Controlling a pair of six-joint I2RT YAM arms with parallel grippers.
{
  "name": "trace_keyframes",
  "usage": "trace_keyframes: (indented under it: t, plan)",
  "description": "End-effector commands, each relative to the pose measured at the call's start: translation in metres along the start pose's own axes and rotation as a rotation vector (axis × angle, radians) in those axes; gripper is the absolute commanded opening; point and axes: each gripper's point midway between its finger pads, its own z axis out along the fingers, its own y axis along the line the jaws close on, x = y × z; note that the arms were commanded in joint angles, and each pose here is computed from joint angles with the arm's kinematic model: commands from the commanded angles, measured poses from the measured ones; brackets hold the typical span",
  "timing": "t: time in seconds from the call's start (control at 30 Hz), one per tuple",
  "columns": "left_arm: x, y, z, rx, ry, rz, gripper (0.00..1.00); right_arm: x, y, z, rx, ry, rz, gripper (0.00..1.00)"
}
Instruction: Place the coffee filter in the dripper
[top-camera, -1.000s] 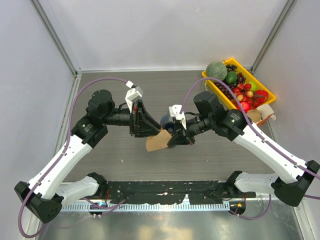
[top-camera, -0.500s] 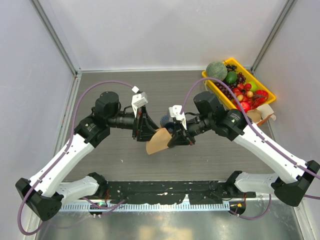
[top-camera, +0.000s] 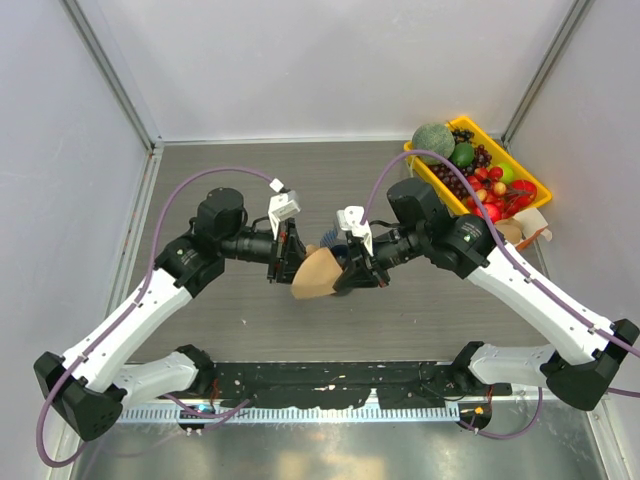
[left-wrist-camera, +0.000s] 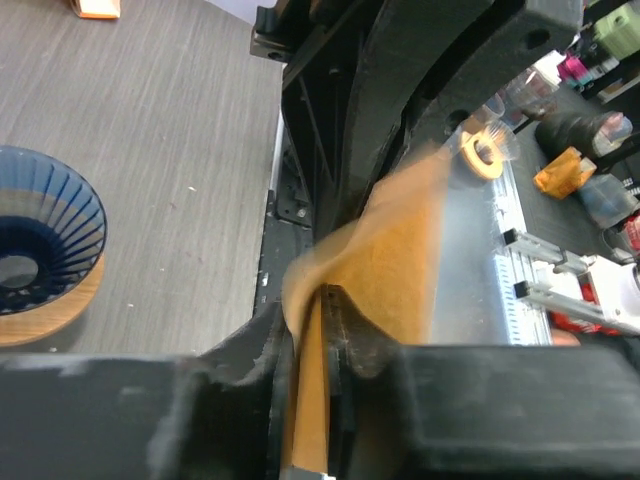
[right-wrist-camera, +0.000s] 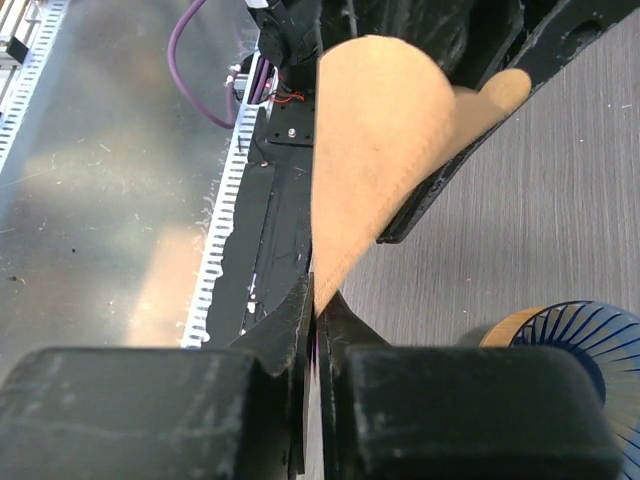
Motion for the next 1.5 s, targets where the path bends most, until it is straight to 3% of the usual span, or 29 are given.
trace_keyframes:
  t: [0.0, 0.03, 0.1, 0.13, 0.43, 0.7, 0.8, 0.9, 1.47]
  plan:
    - [-0.016, -0.009, 0.001, 0.041, -0.041, 0.041, 0.08, -0.018, 0.003, -0.006, -0.005, -0.038, -0.063, 0.2]
    - [-0.019, -0.01, 0.0, 0.043, -0.045, 0.04, 0.01, -0.013, 0.002, -0.006, 0.004, -0.022, -0.057, 0.25]
    - [-0.024, -0.014, -0.004, 0.053, -0.056, 0.045, 0.0, -0.006, 0.003, -0.009, 0.017, 0.0, -0.075, 0.38]
    - [-0.027, -0.014, -0.006, 0.057, -0.063, 0.041, 0.0, -0.004, 0.003, -0.01, 0.022, 0.005, -0.077, 0.38]
    - [-0.03, -0.026, -0.011, 0.112, -0.087, 0.024, 0.0, 0.006, 0.0, -0.02, 0.028, 0.034, -0.043, 0.1]
    - [-0.025, -0.019, -0.009, 0.091, -0.087, 0.008, 0.0, 0.002, 0.003, -0.019, 0.004, 0.016, -0.053, 0.05]
    - [-0.027, -0.012, -0.006, 0.061, -0.096, 0.004, 0.34, -0.002, 0.004, -0.017, -0.01, 0.001, -0.05, 0.05]
    - [-0.029, -0.009, -0.003, 0.048, -0.098, 0.006, 0.47, -0.005, 0.002, -0.016, -0.014, -0.005, -0.05, 0.05]
    - [-0.022, 0.007, 0.017, 0.004, -0.071, -0.005, 0.5, -0.015, -0.001, -0.008, -0.038, -0.035, -0.024, 0.05]
